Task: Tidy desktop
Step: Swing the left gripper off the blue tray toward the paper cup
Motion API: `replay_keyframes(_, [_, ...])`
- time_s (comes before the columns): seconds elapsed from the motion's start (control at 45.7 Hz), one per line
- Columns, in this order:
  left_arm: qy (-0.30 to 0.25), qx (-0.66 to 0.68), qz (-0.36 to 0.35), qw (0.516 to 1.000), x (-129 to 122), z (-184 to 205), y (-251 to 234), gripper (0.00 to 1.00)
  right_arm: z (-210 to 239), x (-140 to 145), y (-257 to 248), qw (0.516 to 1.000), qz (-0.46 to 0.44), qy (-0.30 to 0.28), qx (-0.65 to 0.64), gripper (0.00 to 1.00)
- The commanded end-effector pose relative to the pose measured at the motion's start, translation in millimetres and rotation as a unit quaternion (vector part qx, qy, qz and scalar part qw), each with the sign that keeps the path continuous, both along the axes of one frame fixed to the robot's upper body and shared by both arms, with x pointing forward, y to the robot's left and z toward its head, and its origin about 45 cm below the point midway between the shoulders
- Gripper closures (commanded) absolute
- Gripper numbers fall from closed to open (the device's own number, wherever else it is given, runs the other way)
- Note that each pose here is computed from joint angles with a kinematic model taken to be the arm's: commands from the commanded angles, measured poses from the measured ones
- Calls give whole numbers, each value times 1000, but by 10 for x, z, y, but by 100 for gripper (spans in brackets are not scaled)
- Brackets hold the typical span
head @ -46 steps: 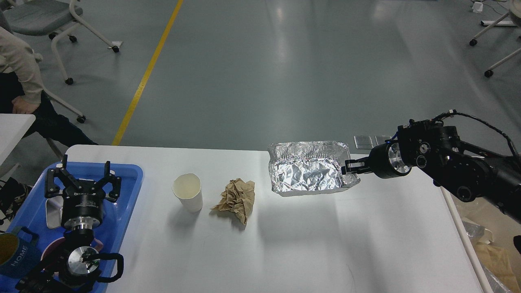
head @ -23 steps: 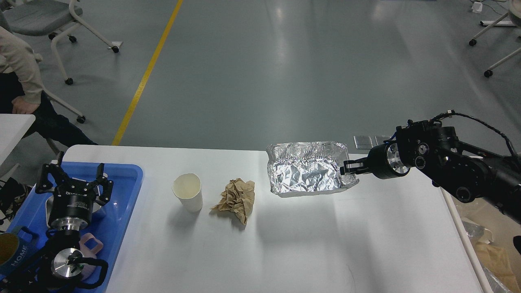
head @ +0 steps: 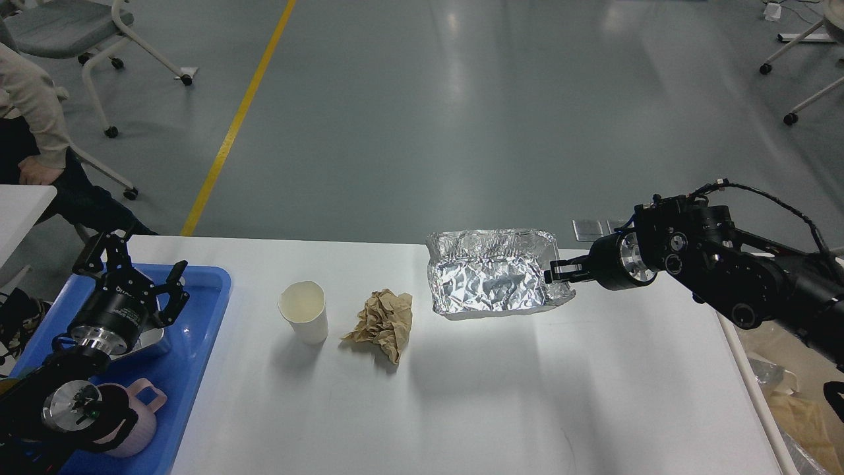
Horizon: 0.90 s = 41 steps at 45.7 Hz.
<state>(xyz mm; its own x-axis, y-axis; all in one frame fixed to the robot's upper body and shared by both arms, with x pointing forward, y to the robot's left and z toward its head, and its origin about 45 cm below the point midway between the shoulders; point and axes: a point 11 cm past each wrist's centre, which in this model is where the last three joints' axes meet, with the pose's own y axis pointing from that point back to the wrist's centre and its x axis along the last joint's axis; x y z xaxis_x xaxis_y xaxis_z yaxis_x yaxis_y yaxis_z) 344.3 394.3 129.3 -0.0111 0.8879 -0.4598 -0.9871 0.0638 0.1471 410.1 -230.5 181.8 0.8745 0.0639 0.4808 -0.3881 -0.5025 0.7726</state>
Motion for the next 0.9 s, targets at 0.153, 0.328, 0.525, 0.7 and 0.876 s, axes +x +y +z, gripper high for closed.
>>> replay_keyframes(0.153, [34, 115, -69, 990, -228, 185, 248, 4, 9, 10, 55, 1000, 5, -3, 0, 100])
replay_keyframes(0.328, [55, 159, -110, 980, -384, 290, 331, 4, 21, 18, 56, 1000, 6, -5, -1, 100])
replay_keyframes(0.525, [90, 237, -144, 957, -631, 607, 695, 4, 30, 28, 30, 1000, 4, -7, -3, 100])
replay_keyframes(0.7, [123, 312, -156, 929, -699, 839, 1010, 4, 18, 23, 46, 1000, 5, -6, -2, 100])
replay_keyframes(0.876, [114, 389, -204, 891, -576, 961, 927, 4, 17, 21, 40, 1000, 5, -5, -3, 100])
